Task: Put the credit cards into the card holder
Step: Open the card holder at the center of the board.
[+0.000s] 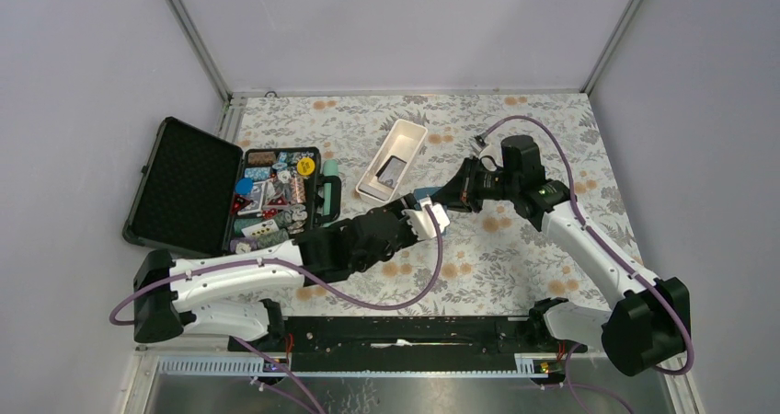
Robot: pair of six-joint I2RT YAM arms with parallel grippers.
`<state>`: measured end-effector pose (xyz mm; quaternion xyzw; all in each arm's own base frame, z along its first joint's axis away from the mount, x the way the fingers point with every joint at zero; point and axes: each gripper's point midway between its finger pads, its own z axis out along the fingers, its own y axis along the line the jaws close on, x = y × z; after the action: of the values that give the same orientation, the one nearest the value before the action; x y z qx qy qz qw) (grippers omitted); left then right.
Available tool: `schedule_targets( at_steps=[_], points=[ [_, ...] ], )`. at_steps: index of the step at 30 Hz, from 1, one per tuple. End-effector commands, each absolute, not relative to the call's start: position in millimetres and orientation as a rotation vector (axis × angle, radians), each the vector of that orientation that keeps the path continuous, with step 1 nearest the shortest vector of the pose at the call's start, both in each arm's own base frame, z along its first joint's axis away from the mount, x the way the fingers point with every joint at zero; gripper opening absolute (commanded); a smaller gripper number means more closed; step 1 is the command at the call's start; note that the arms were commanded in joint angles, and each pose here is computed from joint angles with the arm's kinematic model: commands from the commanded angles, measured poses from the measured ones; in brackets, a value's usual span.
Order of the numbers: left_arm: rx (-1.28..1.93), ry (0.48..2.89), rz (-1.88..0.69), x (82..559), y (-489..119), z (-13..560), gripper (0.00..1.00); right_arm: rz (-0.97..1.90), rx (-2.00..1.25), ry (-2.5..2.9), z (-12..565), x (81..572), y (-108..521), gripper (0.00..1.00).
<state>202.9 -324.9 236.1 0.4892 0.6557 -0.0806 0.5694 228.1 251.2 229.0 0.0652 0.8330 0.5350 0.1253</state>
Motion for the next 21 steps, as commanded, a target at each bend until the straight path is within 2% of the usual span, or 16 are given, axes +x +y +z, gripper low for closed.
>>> schedule_targets(
  at_steps=[1, 6, 21],
  points=[
    [1.083, 1.49, -0.111, 212.6, -324.3, 246.8, 0.41, 1.682, 0.104, 2.366, 257.8, 220.7, 259.9, 0.0],
    [1.024, 1.47, -0.08, 216.7, -324.8, 255.7, 0.35, 1.681, 0.107, 2.369, 257.0, 220.5, 260.2, 0.0],
    [0.954, 1.478, -0.004, 228.2, -324.9, 258.3, 0.31, 1.69, 0.099, 2.382, 255.7, 218.1, 263.3, 0.0]
  ],
)
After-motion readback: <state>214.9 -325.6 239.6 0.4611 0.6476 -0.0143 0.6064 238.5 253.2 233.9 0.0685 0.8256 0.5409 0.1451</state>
